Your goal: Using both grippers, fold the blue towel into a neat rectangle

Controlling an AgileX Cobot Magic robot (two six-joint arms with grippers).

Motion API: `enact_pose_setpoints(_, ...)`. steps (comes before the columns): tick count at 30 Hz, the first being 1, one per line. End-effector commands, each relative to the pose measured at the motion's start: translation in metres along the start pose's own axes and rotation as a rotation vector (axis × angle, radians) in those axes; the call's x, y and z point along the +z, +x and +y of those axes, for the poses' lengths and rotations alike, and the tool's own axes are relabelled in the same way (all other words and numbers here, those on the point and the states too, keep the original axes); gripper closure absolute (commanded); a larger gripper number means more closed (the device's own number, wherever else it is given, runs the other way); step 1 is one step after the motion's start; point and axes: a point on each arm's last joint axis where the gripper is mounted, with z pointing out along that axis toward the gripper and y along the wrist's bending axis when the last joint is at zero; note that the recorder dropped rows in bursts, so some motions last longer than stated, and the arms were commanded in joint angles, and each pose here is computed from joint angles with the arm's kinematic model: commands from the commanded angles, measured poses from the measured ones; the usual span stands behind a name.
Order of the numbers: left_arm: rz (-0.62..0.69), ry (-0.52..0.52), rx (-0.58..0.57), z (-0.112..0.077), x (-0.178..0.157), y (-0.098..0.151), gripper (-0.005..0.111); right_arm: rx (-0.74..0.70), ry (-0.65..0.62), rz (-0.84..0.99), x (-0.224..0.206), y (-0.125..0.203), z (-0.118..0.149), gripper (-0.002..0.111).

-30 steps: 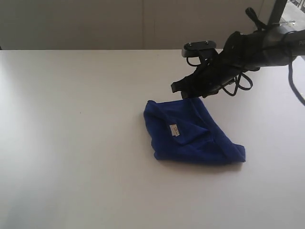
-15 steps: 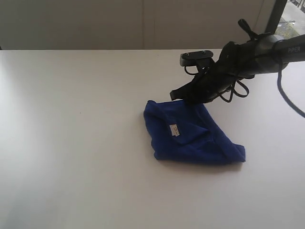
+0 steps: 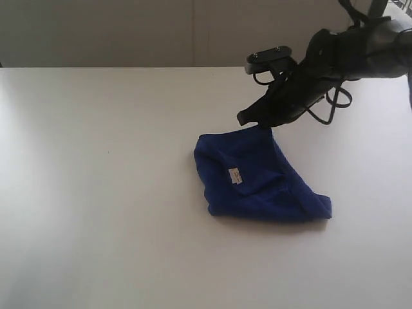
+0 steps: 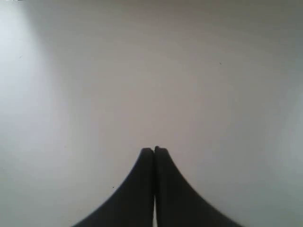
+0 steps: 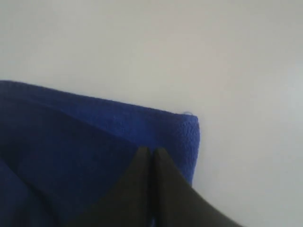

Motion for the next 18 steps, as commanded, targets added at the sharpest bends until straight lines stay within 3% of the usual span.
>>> enact_pose_setpoints(1, -0.001, 0.001, -0.014, 0.0, 0.001, 0.002, 0.107, -0.049, 0.02, 0.094, -0.018, 0.005, -0.004, 0.108)
enact_pose_setpoints(7, -0.001, 0.001, -0.014, 0.0, 0.001, 0.002, 0.107, -0.075, -0.021, 0.306, -0.016, 0.029, -0.002, 0.108)
enact_pose_setpoints(15, -0.001, 0.001, -0.014, 0.0, 0.001, 0.002, 0.107, -0.069, -0.034, 0.384, -0.01, 0.05, 0.0, 0.108)
enact_pose_setpoints(18, -0.001, 0.001, -0.014, 0.0, 0.001, 0.002, 0.107, 0.004, -0.052, 0.455, -0.005, 0.067, 0.004, 0.108)
